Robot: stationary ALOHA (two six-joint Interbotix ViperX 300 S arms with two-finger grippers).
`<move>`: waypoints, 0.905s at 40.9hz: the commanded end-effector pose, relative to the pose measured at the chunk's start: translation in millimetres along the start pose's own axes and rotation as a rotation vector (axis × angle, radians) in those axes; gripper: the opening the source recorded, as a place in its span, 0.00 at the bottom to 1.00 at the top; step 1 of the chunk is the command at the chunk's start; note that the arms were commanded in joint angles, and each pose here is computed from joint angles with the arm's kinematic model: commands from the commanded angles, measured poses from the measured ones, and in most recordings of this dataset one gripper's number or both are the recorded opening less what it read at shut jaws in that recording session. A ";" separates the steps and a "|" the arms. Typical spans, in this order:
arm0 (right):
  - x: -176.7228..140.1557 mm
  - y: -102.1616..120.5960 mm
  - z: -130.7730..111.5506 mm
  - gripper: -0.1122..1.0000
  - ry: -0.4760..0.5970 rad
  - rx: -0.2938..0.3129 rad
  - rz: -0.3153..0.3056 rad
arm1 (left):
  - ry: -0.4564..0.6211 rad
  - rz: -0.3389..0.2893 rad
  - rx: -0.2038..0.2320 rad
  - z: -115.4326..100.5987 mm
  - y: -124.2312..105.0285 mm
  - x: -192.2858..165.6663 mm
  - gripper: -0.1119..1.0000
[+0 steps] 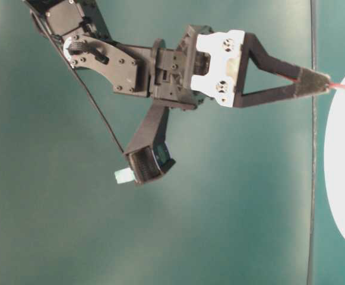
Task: Scoop the yellow hexagonal prism block from the bowl with a spoon using the right arm.
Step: 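Lower the spoon bowl into the white bowl beside the yellow block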
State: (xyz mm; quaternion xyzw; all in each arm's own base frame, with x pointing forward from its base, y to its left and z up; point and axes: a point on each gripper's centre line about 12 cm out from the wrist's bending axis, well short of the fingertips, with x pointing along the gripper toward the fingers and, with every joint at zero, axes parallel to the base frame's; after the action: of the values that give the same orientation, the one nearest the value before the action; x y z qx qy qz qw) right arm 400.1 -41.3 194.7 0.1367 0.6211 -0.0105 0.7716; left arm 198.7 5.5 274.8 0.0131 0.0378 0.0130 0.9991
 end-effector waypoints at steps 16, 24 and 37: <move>-4.9 4.9 22.0 0.29 -0.152 -0.019 -0.004 | -0.026 0.003 0.004 10.5 0.9 1.7 0.10; -5.4 7.2 27.2 0.29 -0.199 -0.026 -0.004 | -0.023 0.002 0.003 9.7 0.5 1.7 0.10; -5.8 14.3 34.6 0.30 -0.271 -0.043 0.000 | -0.024 0.002 0.003 10.2 0.5 2.0 0.10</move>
State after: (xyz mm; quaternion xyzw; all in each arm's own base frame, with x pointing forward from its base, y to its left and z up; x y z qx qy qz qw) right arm 428.6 -37.2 194.5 0.1208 0.5351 -0.0176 0.8359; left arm 198.9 5.5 274.5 0.0131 0.0385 0.0130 0.9991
